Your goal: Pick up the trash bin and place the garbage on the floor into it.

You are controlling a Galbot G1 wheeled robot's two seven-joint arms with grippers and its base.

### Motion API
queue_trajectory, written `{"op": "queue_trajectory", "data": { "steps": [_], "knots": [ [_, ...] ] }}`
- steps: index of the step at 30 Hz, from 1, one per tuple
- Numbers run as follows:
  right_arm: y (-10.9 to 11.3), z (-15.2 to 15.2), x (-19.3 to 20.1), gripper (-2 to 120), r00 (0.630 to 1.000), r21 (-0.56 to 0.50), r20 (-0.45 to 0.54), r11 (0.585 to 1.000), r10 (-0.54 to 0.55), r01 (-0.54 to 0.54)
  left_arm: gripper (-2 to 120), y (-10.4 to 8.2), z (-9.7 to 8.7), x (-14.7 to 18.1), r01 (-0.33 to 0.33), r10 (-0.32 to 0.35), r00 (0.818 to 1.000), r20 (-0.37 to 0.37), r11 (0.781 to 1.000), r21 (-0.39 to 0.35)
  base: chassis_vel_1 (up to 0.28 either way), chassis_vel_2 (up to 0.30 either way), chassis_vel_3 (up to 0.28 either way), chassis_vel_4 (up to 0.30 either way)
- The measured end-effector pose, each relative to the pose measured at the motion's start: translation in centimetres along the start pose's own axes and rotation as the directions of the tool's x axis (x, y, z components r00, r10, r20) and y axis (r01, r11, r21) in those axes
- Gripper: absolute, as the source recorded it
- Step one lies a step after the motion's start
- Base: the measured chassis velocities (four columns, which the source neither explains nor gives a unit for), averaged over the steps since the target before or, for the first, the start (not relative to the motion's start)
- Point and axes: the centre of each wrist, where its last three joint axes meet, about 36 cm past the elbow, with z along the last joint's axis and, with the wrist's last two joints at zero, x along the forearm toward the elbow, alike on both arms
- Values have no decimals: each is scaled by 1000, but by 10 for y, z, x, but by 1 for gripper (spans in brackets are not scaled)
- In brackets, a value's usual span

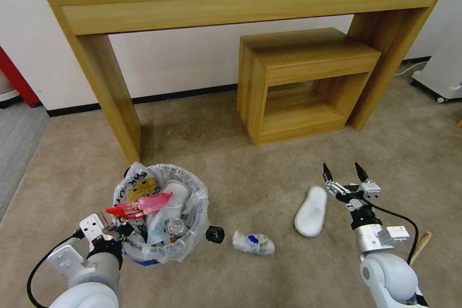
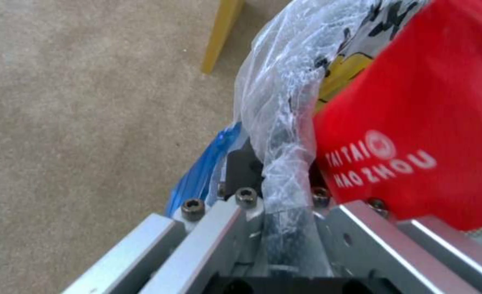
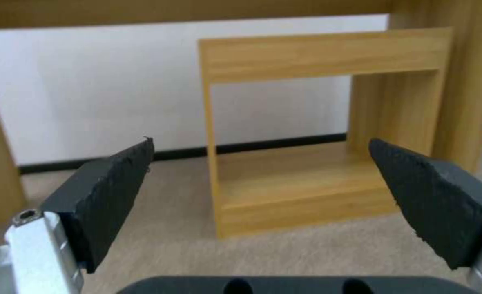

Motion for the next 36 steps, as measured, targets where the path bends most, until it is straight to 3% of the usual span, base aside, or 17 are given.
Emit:
{"op": "queue_trajectory", "data": {
  "steps": [2,4,6,8,9,11,13,17,18,20,21,24,25,27,29,33,36],
  "knots": [
    [0,0,0,100,1000,1,-5,1000,-7,7,0,0,0,0,1,-1,1000,0,1000,0,12,-20,-51,-17],
    [1,-1,-5,100,990,12,-89,994,-108,109,0,1,1,1,5,-5,1000,0,1000,-2,60,-54,-40,19],
    [1,-2,-6,100,985,17,-107,991,-132,135,0,1,1,1,6,-6,1000,0,1000,-2,33,-27,-17,5],
    [-2,-7,-12,100,950,34,-209,969,-232,245,0,2,1,1,10,-10,1000,3,1000,-5,0,0,0,0],
    [-2,-7,-12,100,950,34,-209,969,-232,245,0,2,1,1,10,-10,1000,3,1000,-5,0,0,0,0],
    [-7,-11,-22,100,884,37,-344,936,-317,351,0,1,2,2,16,-16,1000,6,1000,-9,0,0,0,0],
    [-8,-11,-24,100,868,39,-369,927,-332,372,0,1,2,2,17,-17,1000,6,1000,-10,0,0,0,0],
    [-15,-7,-44,100,713,60,-564,840,-416,539,0,1,4,3,22,-22,1000,5,1000,-12,0,0,0,0],
    [-15,-7,-44,100,713,60,-564,840,-416,539,0,1,4,3,22,-22,1000,5,1000,-12,0,0,0,0],
    [-19,4,-60,100,622,57,-644,783,-445,619,0,2,3,3,29,-29,999,13,1000,-11,0,0,0,0],
    [-19,4,-60,100,622,57,-644,783,-445,619,0,2,3,3,29,-29,999,13,1000,-11,0,0,0,0],
    [-25,19,-73,100,559,63,-682,724,-471,687,0,3,3,2,32,-32,999,15,999,-11,0,0,0,0],
    [-28,32,-79,100,520,63,-707,690,-479,721,0,3,3,1,33,-33,999,15,999,-9,0,0,0,0],
    [-29,38,-80,100,504,60,-717,678,-481,732,0,3,3,1,33,-33,999,15,999,-8,0,0,0,0],
    [-24,60,-82,100,456,41,-747,651,-484,758,0,2,5,-1,31,-31,999,12,1000,-3,0,0,0,0],
    [-9,86,-79,100,405,10,-766,621,-499,784,0,2,7,-4,34,-34,999,7,999,0,0,0,0,0],
    [2,99,-77,100,389,-3,-768,610,-509,793,0,3,7,-5,37,-37,999,9,999,1,0,0,0,0]
  ]
}}
